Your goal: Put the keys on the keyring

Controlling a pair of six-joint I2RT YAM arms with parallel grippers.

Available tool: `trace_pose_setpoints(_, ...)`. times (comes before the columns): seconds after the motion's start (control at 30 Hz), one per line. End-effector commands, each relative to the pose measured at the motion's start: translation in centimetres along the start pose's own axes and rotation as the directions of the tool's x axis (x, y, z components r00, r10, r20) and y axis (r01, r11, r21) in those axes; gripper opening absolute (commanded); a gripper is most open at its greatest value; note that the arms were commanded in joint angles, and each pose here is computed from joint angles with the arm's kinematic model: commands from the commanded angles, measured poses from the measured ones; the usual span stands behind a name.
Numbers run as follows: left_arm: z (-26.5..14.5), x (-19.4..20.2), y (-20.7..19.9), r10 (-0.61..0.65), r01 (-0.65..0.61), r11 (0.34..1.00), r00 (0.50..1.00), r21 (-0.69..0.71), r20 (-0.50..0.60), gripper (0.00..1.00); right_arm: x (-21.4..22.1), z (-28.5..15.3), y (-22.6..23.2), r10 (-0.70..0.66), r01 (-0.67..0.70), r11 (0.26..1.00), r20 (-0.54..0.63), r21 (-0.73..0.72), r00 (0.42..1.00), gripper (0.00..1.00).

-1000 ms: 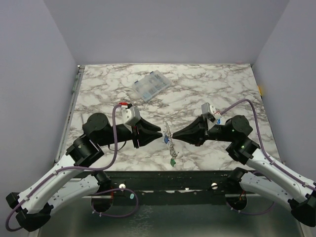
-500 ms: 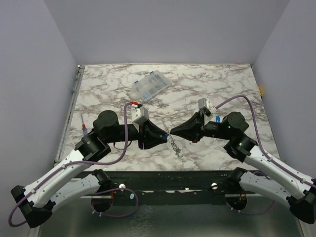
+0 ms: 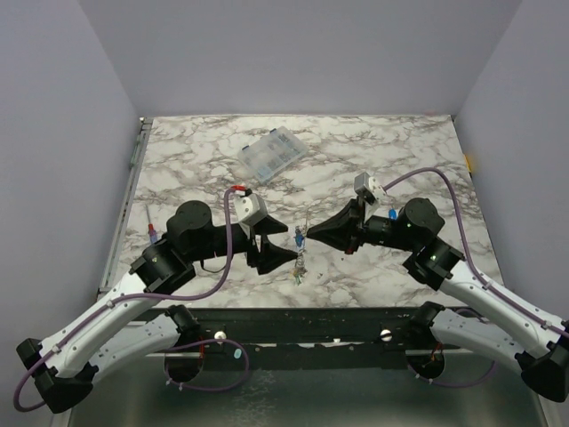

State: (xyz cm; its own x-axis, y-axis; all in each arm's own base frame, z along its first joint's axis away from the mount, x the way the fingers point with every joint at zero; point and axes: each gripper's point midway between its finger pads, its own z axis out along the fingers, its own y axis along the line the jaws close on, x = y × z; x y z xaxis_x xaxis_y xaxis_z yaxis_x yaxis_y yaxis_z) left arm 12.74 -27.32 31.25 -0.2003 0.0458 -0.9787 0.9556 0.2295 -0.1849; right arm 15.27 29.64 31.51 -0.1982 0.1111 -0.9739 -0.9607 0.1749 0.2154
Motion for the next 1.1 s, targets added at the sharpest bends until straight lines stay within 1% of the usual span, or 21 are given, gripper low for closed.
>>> trace_pose_setpoints(0.0,-1.8,0.2,1.7,0.058,-0.064,0.988,0.997,-0.137,-0.049,0.7,-1.4,0.0,-0.6,-0.018,0.016,0.998,0.027,0.056,0.999,0.01)
trace_pose_setpoints(0.1,-1.3,0.7,0.9,0.043,-0.048,0.996,0.997,-0.08,-0.057,0.62,-1.1,0.1,-1.0,-0.005,0.004,0.998,0.012,0.069,1.0,0.01)
trace_pose_setpoints(0.23,0.3,0.8,0.1,-0.004,0.004,1.0,1.0,0.005,-0.023,0.59,-0.6,0.5,-0.9,0.009,-0.008,0.999,-0.005,0.049,1.0,0.01)
trace_pose_setpoints(0.3,0.7,0.3,0.0,-0.007,0.006,1.0,1.0,0.021,0.01,0.56,-0.6,0.6,-0.8,0.014,-0.014,0.999,-0.002,0.035,1.0,0.01)
trace_pose_setpoints(0.4,1.1,0.0,0.2,-0.006,0.005,1.0,0.999,0.022,0.038,0.51,-0.8,0.6,-0.3,0.017,-0.017,1.0,0.007,0.013,1.0,0.01)
trace_pose_setpoints(0.47,1.2,0.2,0.1,-0.016,0.015,0.999,0.999,0.031,0.045,0.5,-0.8,0.7,-0.2,0.02,-0.02,1.0,0.009,0.006,1.0,0.01)
trace_pose_setpoints(0.57,1.5,0.4,0.1,-0.032,0.03,0.999,0.998,0.038,0.054,0.49,-1.0,0.7,0.1,0.025,-0.024,1.0,0.014,-0.013,1.0,0.01)
trace_pose_setpoints(0.73,1.8,-0.4,-0.2,-0.051,0.043,0.997,0.991,0.068,0.122,0.48,-1.1,0.9,0.6,0.035,-0.034,0.999,0.025,-0.042,0.999,0.01)
trace_pose_setpoints(0.93,1.9,-0.7,1.0,-0.063,0.063,0.998,0.983,0.004,0.171,0.5,-1.4,0.8,1.0,0.036,-0.033,0.998,0.039,-0.06,0.999,0.01)
trace_pose_setpoints(1.07,1.7,-1.3,1.1,-0.07,0.073,0.997,0.972,-0.003,0.224,0.51,-1.8,0.7,1.2,0.042,-0.039,0.997,0.057,-0.061,0.997,0.01)
